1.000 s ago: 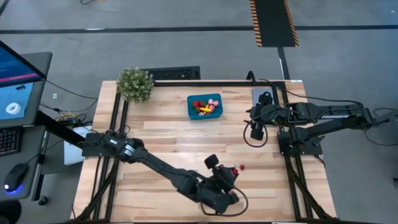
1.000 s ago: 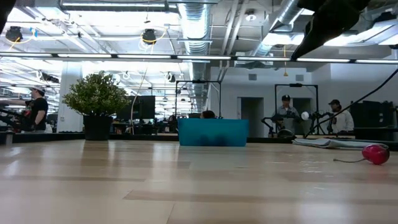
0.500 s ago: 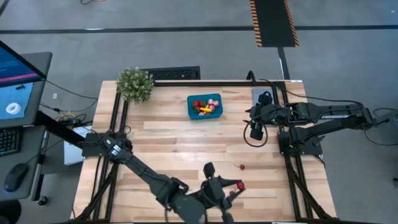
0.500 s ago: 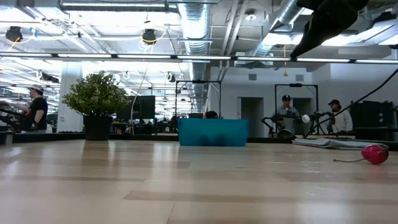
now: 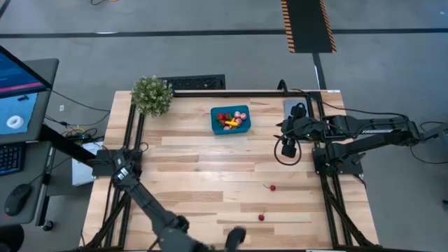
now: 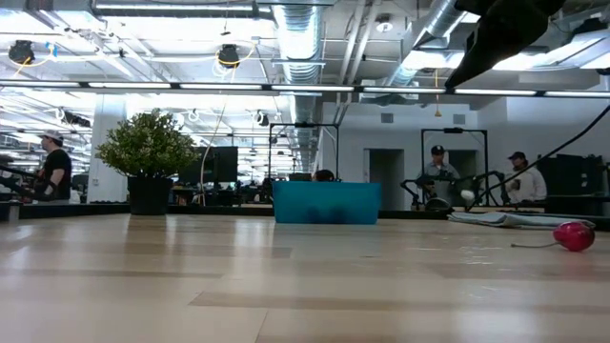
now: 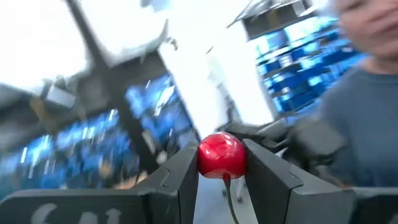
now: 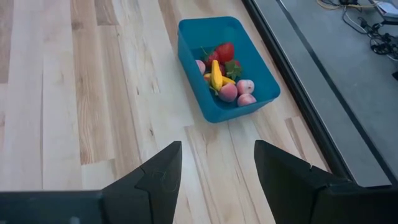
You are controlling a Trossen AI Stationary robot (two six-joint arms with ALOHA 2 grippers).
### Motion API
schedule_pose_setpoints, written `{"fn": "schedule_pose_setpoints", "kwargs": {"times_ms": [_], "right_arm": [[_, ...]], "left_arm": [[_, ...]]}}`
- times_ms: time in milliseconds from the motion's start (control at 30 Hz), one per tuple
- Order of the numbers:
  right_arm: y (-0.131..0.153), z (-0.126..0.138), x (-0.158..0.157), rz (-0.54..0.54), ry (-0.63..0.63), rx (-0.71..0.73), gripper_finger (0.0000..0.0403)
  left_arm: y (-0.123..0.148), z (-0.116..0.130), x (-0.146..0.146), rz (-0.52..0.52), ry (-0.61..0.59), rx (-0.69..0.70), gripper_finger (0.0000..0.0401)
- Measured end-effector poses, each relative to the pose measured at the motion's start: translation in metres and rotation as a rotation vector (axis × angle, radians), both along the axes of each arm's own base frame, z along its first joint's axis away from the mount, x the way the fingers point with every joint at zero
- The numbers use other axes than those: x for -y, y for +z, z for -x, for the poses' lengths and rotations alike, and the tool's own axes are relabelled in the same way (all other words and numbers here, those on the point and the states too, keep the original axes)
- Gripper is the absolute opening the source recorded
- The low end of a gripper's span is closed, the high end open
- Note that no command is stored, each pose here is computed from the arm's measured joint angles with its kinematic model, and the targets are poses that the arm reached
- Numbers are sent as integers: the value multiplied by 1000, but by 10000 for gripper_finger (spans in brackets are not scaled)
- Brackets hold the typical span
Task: Pick and placing Produce into tupperware
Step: Put the cherry into the blue bin
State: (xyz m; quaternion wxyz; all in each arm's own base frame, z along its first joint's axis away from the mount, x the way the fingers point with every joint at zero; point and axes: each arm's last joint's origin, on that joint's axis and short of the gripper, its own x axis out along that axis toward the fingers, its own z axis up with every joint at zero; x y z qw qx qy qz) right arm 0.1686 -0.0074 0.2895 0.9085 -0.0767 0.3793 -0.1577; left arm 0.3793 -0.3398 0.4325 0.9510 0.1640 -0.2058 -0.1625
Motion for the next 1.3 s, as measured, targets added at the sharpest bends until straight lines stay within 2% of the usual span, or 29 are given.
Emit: {"fn": "schedule_pose_setpoints", "kwargs": {"times_ms": [233,333,433,633,767,900,1000,1133,1300], "right_arm": [[1,-1,0,0,0,13,225],[1,-1,0,0,0,20,225],[1,-1,0,0,0,19,225],[1,-1,0,0,0,19,225],[1,-1,0,0,0,19,225],[1,-1,0,0,0,19,225],[1,-1,0,0,0,19,225],[1,-1,0,-1,0,21,225],[1,-1,0,0,0,21,225]], "left_arm": [[1,30,32,-340,-97,232,106],[-2,40,43,-445,-94,296,106],[-6,47,51,-502,-92,322,106],[-7,55,58,-518,-107,320,106],[-9,51,55,-442,-88,229,106],[-9,39,43,-302,40,85,106],[-11,25,28,-171,218,-33,106],[-18,3,-1,5,514,-194,106],[-35,-24,-41,138,854,-334,106]]}}
